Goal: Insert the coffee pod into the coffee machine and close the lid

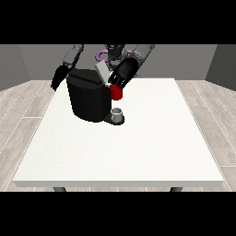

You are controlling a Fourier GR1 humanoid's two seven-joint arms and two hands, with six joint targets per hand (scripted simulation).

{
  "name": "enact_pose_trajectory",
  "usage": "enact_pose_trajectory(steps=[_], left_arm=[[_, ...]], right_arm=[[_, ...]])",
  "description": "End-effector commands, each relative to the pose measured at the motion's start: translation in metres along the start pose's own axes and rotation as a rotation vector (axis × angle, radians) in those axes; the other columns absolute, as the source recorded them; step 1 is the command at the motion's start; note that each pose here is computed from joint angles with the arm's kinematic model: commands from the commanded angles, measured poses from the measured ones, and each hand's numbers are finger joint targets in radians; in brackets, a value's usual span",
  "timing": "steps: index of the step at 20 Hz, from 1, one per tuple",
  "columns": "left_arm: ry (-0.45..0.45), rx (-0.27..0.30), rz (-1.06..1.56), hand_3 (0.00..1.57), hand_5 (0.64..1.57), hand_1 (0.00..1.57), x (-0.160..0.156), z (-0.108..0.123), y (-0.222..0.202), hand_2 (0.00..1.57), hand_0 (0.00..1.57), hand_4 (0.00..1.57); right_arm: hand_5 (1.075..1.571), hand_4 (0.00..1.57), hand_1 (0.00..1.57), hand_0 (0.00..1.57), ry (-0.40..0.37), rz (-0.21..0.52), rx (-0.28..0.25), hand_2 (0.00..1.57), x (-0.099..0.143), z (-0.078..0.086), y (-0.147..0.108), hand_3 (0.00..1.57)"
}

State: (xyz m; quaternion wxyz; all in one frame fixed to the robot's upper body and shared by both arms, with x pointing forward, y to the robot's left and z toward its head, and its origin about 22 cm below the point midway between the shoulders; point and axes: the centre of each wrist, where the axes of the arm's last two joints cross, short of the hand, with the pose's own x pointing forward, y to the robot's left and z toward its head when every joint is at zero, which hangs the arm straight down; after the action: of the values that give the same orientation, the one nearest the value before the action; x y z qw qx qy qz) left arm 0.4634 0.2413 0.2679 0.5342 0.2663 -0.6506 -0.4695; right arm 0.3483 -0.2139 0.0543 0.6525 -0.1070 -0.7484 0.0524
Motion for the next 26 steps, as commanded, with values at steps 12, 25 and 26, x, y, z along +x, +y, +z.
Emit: enact_pose_trajectory(steps=[12,25,26], left_arm=[[-0.012,0.100,-0.127,1.13,1.571,1.21,0.011,0.003,0.021,1.23,1.21,0.00],[-0.035,0.130,-0.150,0.97,1.571,1.11,-0.002,0.005,0.019,1.12,1.11,0.00],[-0.058,0.150,-0.149,0.96,1.571,1.14,0.005,0.000,0.008,1.14,1.14,0.00]], right_arm=[[1.571,0.00,0.00,0.00,-0.033,0.008,-0.002,0.00,0.003,-0.005,-0.002,0.00],[1.571,0.04,0.00,0.00,-0.049,0.014,-0.003,0.00,0.013,-0.004,0.004,0.00],[1.571,0.08,0.00,0.00,-0.057,-0.008,-0.018,0.00,0.020,-0.011,0.007,0.00]])
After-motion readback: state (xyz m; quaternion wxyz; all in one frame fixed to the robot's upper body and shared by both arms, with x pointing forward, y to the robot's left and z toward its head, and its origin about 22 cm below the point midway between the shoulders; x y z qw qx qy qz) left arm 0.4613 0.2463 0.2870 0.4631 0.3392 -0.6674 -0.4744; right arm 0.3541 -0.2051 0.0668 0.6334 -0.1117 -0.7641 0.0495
